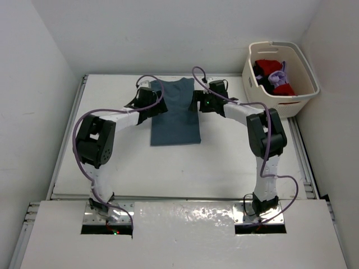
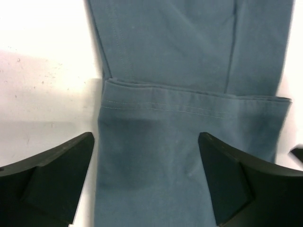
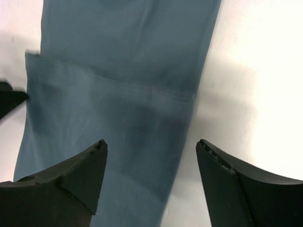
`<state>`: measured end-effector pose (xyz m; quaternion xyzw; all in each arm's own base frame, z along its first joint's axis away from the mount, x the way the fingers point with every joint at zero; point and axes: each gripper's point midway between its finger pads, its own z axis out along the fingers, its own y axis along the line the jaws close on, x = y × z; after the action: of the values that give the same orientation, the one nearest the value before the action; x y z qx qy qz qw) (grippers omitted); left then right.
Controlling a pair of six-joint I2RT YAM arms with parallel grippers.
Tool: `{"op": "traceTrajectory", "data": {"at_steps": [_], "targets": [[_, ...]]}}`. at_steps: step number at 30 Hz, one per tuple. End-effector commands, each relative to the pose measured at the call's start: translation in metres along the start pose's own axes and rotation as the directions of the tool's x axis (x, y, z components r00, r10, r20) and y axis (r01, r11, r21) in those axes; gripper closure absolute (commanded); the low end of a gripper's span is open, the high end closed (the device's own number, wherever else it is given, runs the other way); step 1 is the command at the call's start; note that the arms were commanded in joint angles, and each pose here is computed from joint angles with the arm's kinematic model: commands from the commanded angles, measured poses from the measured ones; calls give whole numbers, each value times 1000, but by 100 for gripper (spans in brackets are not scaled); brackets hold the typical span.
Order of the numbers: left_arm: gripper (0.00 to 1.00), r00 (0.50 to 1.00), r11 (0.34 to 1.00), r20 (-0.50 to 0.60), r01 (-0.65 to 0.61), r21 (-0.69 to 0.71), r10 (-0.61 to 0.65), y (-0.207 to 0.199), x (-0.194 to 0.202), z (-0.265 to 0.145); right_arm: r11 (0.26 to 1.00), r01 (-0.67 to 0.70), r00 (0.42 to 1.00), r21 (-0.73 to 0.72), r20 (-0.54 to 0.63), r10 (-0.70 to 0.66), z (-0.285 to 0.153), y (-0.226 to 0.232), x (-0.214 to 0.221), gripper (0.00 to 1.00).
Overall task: Fold and stack the t-shirts
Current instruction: Fold the folded rectangular tshirt in 1/3 of the way, then grab one side of the 2/3 rectangular tshirt with both arms
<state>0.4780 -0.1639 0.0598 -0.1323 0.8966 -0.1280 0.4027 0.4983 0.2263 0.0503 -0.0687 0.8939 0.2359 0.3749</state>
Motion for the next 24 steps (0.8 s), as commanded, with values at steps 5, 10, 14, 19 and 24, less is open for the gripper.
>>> {"op": "traceTrajectory", "data": {"at_steps": [5,10,14,19,24], "targets": [[2,999,998,-25,37,55,-36,0,9,-49,994,-2,1000,-107,5,2,-55,27,27,1],[0,990,991,-112,100,89,-90,18,59,-86,987,-87,993,-136,-87,76,-80,33,79,1],[0,982,986,-162,118,120,-98,27,99,-102,975,-144,985,-168,-122,125,-89,40,111,1],[0,974,984,-197,134,121,-109,31,120,-100,957,-239,967,-162,-128,220,-85,37,130,6],[16,967,982,-233,139,126,-107,29,128,-92,946,-290,951,-148,-157,267,-77,36,137,20]]}}
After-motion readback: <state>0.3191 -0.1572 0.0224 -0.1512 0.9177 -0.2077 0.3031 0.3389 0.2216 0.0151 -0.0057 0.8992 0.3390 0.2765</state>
